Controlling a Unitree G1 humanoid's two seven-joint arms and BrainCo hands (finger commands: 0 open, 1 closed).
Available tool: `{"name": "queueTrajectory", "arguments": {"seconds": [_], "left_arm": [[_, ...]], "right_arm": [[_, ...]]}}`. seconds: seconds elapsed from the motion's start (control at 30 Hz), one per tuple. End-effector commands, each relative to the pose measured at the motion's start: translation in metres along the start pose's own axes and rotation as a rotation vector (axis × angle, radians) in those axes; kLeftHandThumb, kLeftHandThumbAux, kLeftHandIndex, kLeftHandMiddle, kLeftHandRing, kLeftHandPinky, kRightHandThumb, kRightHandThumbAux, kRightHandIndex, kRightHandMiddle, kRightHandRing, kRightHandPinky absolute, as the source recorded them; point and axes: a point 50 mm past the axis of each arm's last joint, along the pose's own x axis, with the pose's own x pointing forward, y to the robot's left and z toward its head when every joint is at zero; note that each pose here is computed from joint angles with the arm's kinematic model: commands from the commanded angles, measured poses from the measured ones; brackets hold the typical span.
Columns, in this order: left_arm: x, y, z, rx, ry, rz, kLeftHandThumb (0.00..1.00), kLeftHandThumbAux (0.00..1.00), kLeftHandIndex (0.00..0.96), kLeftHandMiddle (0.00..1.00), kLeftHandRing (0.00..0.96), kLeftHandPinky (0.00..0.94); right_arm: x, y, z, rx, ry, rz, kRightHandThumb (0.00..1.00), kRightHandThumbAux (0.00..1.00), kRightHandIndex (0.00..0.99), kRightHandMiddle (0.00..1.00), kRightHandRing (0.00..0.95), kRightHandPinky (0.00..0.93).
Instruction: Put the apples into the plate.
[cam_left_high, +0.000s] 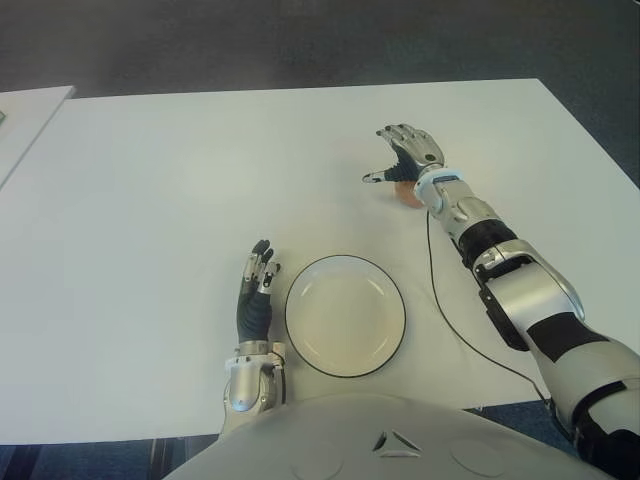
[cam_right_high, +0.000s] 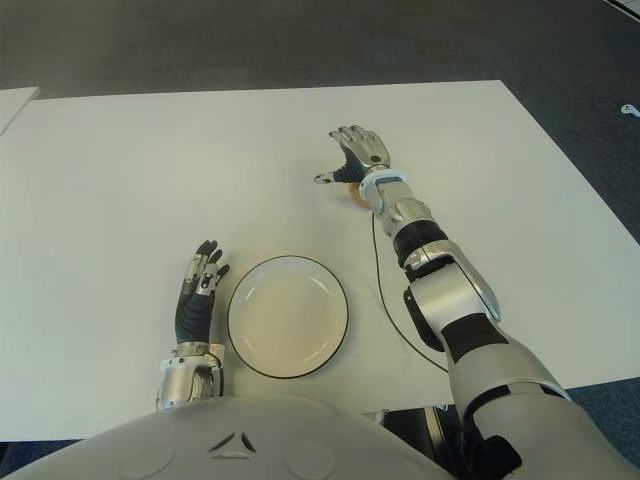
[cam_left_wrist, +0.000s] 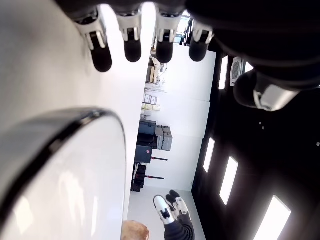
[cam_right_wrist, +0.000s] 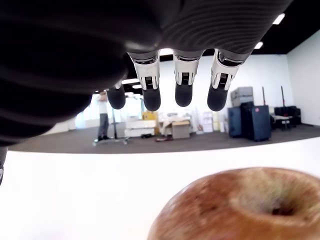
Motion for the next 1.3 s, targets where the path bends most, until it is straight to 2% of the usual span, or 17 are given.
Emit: {"name": "queueTrajectory", "arguments": {"seconds": [0.03, 0.93, 1.3], "left_arm": [[-0.002, -0.003, -0.004, -0.012, 0.035, 0.012, 0.093, 0.309, 0.028, 0.051, 0.03, 0.062], [-0.001, 0.001, -0.006, -0.04, 0.046, 0.015, 0.107, 0.306, 0.042, 0.053, 0.032, 0.064], [-0.001, 0.002, -0.006, -0.031, 0.045, 0.006, 0.099, 0.311, 0.025, 0.031, 0.009, 0.045]], "right_arm": [[-0.001, 0.008, -0.001, 0.007, 0.005, 0.019, 0.203, 0.379, 0.0, 0.0, 0.0, 0.027], [-0.013, 0.023, -0.027, -0.005, 0.102, 0.109, 0.111, 0.379, 0.0, 0.006, 0.0, 0.05], [-0.018, 0.026, -0.039, -0.011, 0.146, 0.16, 0.112, 0.407, 0.0, 0.005, 0.0, 0.042]]}}
